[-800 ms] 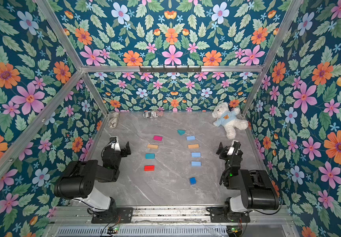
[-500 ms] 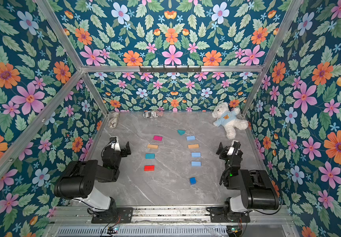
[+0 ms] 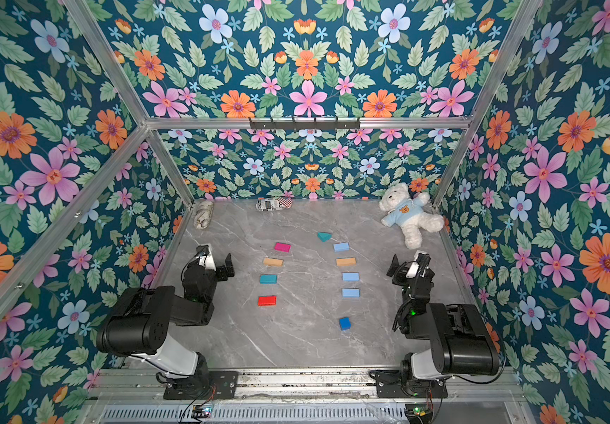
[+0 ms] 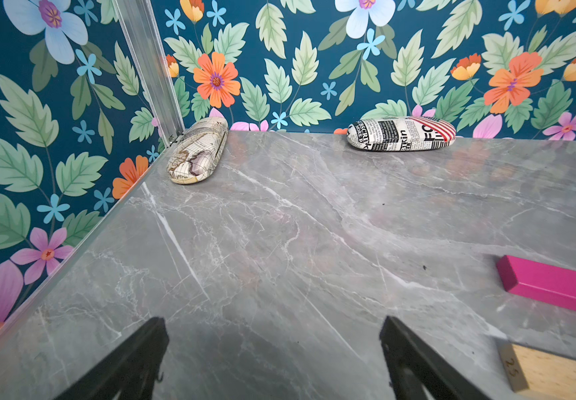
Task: Assemble a heart with building blocks
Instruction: Adjust the building block at the center of the board.
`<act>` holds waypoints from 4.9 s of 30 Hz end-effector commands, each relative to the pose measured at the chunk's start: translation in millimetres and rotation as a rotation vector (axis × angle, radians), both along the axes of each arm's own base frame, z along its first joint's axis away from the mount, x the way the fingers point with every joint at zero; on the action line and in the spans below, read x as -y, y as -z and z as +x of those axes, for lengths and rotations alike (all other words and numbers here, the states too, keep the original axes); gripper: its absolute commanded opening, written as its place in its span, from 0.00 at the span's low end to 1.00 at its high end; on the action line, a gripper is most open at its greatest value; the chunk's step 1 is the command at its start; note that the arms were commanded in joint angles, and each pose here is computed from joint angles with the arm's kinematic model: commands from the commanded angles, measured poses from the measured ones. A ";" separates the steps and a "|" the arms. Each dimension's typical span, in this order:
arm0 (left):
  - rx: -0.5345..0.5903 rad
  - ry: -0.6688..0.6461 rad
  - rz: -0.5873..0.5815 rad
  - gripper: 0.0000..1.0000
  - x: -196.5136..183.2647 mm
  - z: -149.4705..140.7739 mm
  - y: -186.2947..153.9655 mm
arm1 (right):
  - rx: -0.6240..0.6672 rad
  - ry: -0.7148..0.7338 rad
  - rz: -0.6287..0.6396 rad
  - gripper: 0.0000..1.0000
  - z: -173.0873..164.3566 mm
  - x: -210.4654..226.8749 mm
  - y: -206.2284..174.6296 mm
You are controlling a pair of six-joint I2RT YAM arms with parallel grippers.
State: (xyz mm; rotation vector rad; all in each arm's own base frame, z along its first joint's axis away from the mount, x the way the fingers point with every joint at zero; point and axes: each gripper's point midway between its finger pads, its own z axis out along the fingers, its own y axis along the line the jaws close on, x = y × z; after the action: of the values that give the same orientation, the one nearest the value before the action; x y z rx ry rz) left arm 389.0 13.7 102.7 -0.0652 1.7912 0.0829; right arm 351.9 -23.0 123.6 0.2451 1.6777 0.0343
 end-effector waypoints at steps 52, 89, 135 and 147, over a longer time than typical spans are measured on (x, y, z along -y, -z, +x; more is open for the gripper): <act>-0.527 0.129 -0.271 1.00 87.9 13.3 -19.7 | -0.973 -0.536 -0.200 0.90 193.3 -286.5 76.2; -0.573 0.120 -0.272 1.00 87.3 8.3 -10.9 | -0.669 -0.961 -0.835 0.81 171.5 -293.2 33.1; -0.607 0.110 -0.254 1.00 85.4 8.3 -2.8 | -0.752 -1.146 -0.537 0.48 165.3 -308.8 95.8; -0.605 0.113 -0.258 1.00 86.3 9.5 0.4 | -0.774 -1.139 -0.491 0.24 157.8 -321.0 97.0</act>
State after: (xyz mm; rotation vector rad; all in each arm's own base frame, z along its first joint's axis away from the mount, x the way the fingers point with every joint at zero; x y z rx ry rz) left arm 395.8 -72.6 100.7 -0.1477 2.4119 -0.2383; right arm 519.2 294.6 32.5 -1.2401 2.2608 0.3615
